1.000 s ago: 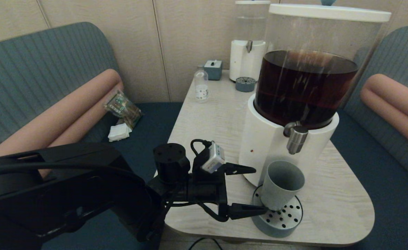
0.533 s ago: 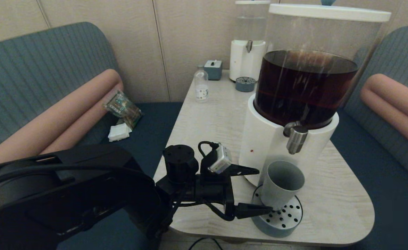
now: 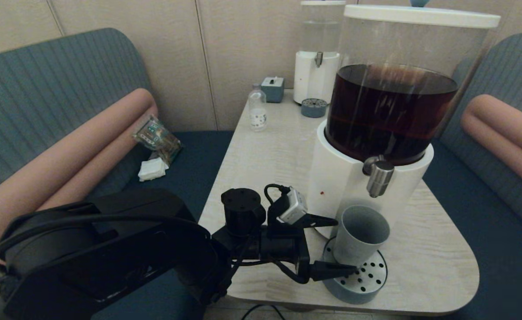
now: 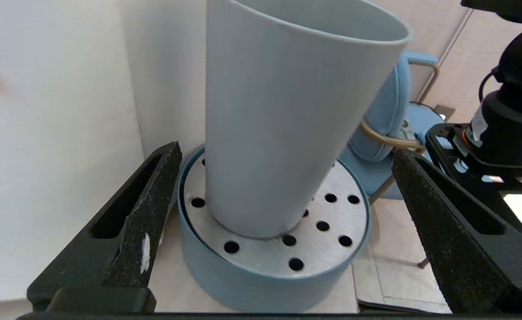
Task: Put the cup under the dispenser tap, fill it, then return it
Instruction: Place the cup next to the water dispenser
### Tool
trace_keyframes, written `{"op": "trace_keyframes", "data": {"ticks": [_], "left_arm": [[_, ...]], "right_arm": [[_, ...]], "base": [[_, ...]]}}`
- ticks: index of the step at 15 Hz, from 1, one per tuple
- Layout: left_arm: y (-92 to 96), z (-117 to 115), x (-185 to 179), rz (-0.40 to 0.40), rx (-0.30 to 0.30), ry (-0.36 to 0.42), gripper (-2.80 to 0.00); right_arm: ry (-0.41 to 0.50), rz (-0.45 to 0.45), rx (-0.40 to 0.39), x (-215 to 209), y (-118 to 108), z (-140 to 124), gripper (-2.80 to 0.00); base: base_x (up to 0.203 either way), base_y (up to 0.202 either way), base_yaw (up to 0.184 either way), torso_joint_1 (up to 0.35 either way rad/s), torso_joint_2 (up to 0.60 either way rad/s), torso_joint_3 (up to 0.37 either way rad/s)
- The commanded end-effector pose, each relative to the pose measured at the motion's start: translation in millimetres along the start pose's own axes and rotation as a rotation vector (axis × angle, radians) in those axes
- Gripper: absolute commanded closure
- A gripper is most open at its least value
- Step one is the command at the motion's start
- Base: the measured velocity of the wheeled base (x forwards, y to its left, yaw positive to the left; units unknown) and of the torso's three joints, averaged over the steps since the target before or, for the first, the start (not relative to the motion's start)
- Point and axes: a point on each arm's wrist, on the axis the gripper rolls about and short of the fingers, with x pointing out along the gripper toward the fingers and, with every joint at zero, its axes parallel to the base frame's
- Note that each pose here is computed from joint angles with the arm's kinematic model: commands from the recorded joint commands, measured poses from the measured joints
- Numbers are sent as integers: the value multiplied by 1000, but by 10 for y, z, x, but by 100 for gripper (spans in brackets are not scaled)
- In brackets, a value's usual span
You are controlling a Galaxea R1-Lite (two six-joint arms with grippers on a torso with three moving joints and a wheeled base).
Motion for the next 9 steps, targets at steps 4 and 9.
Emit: {"op": "trace_keyframes", "data": {"ticks": [4,9], "left_arm": [[-31,48,140,-36,11,-10,-280],[-26,9,253,-55,-1,0,-280]], "right_arm": [[-1,1,-1,-1,0,0,0],[-1,1,-1,0,0,-1,0]], "base": [[0,0,0,0,0,0],[0,0,0,0,0,0]]}}
